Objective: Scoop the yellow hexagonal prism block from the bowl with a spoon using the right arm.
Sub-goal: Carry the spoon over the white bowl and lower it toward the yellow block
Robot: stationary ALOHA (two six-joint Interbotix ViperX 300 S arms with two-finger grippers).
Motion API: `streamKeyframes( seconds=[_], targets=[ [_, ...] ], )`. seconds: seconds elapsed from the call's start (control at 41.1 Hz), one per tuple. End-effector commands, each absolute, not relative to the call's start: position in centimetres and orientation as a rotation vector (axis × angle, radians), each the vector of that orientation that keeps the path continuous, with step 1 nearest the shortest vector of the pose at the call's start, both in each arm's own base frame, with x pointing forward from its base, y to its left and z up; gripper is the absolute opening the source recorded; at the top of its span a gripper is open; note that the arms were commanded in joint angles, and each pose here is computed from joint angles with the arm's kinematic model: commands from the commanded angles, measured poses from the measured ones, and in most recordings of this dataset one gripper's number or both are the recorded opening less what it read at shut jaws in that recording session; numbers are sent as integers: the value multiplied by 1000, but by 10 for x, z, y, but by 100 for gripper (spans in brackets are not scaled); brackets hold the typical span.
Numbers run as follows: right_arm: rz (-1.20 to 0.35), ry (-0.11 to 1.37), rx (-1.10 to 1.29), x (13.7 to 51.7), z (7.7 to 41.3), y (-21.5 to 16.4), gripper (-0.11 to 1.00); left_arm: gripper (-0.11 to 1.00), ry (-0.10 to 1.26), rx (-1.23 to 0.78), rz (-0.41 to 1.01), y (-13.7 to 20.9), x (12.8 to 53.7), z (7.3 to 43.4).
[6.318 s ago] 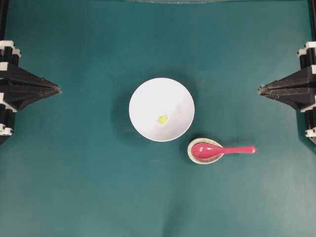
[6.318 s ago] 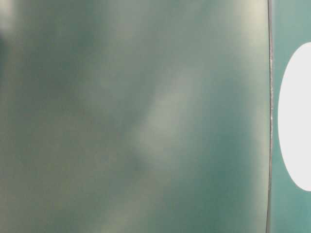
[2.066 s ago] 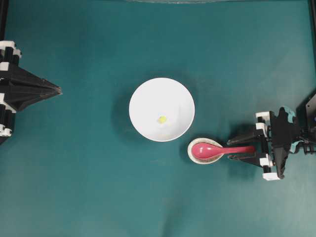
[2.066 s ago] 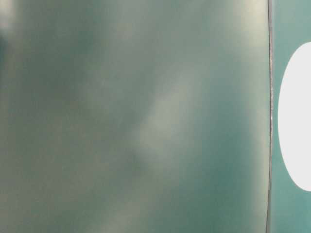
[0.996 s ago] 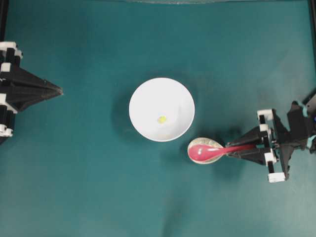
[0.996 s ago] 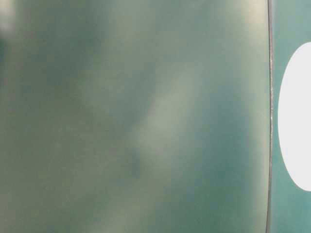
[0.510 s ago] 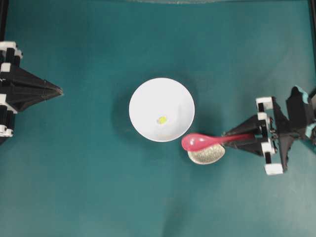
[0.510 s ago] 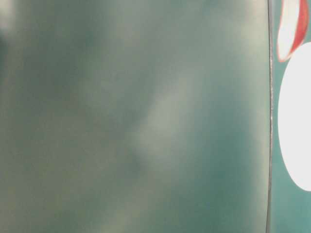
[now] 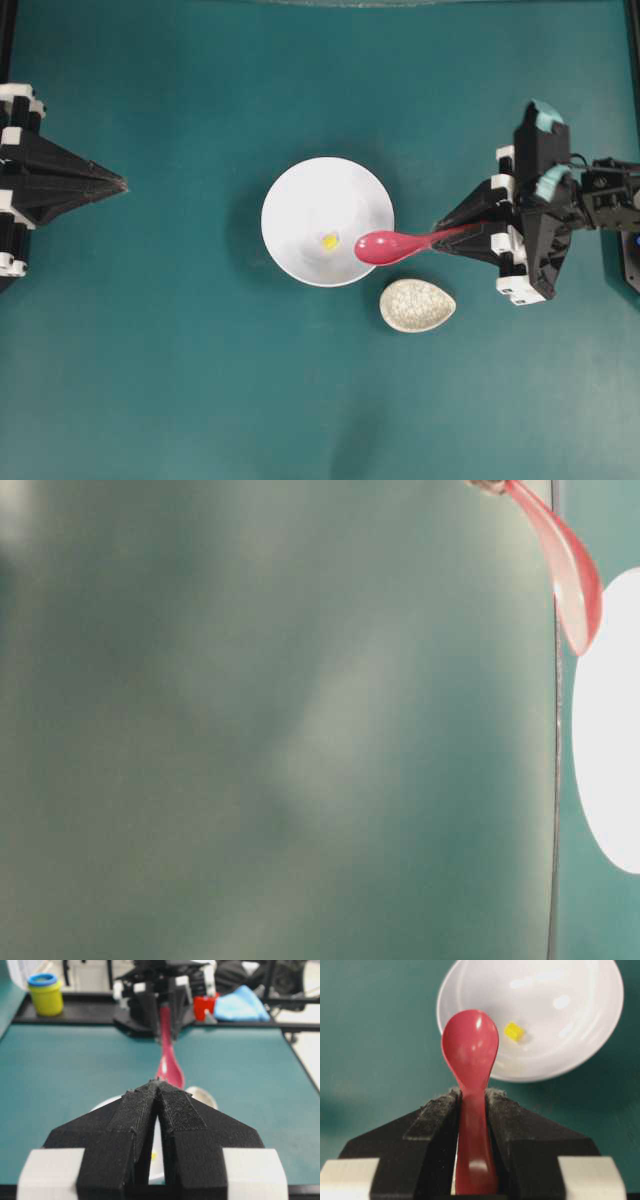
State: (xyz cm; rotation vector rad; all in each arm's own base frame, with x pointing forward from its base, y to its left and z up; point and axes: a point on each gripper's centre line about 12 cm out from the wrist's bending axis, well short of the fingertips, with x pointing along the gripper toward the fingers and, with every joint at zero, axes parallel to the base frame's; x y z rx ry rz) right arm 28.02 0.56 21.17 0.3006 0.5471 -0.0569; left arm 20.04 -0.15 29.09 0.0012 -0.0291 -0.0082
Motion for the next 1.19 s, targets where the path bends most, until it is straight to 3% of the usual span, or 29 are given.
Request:
streamKeyframes(
  seconds=[0.0, 0.389, 0.899, 1.166],
  targets=[
    [-46, 556, 316, 288, 233, 1, 24, 3, -46, 6, -10, -2, 203, 298],
    [-71, 666, 366, 306, 260, -27, 24, 3, -48, 13, -11, -2, 203, 299],
    [-18, 1006, 324, 359, 238, -37, 24, 3, -46, 13, -11, -2, 203, 298],
    [-48, 1111, 355, 369, 230, -41, 24, 3, -46, 13, -11, -2, 203, 298]
  ],
)
